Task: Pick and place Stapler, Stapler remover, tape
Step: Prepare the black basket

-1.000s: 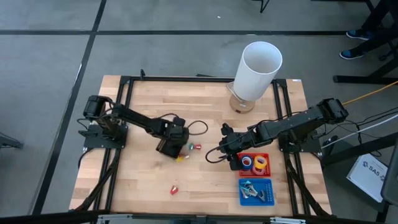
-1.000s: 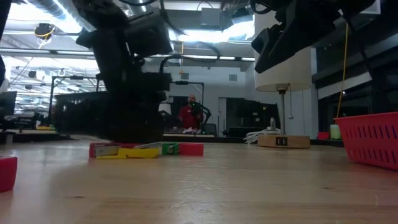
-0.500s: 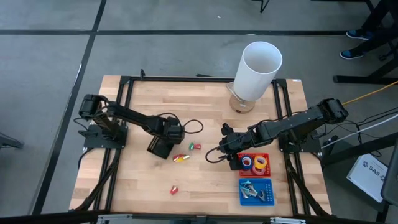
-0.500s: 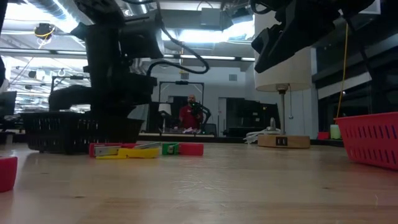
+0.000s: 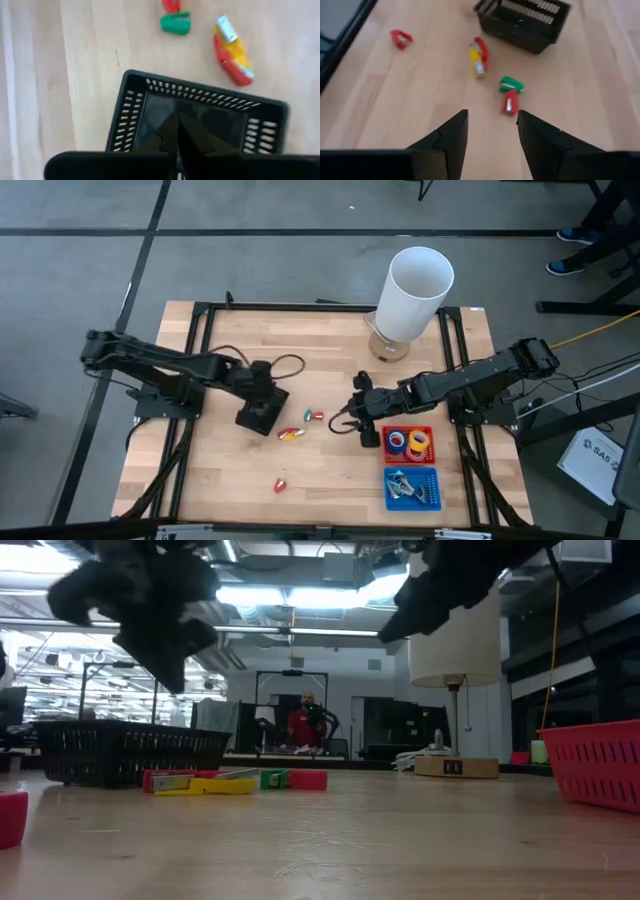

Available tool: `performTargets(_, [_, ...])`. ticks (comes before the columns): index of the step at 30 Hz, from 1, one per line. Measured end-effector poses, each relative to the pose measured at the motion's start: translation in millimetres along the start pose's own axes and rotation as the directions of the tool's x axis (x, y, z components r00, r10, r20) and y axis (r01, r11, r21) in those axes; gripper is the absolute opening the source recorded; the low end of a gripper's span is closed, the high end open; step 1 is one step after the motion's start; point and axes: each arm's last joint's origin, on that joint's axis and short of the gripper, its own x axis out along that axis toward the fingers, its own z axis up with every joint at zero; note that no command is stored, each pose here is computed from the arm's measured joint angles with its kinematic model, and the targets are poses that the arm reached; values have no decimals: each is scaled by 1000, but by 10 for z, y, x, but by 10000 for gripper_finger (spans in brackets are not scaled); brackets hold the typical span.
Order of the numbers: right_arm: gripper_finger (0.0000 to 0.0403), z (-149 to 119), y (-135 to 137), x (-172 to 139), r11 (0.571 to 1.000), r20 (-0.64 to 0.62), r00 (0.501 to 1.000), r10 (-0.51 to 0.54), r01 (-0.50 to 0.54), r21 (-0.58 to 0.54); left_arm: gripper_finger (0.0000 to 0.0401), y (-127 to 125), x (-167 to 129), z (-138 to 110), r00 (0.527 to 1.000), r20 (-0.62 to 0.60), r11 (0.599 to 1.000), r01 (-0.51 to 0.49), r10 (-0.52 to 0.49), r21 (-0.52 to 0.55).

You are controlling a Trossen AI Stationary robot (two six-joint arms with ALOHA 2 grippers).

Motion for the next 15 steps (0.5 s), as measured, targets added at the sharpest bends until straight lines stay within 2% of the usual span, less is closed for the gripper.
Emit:
performTargets(6, [171, 31, -140, 74, 997, 25, 999, -35, 33, 66, 5, -41, -166, -330, 976, 217, 993, 41, -16, -114])
performTargets(11, [171, 25, -198, 123, 996, 24, 999, -49, 47, 77, 6, -57, -260, -529, 955, 298, 969, 79, -6, -234])
performTargets(15, [171, 43, -222, 147, 995, 42, 998, -55, 51, 83, 6, -64, -283, -583, 949, 316, 954, 106, -13, -279])
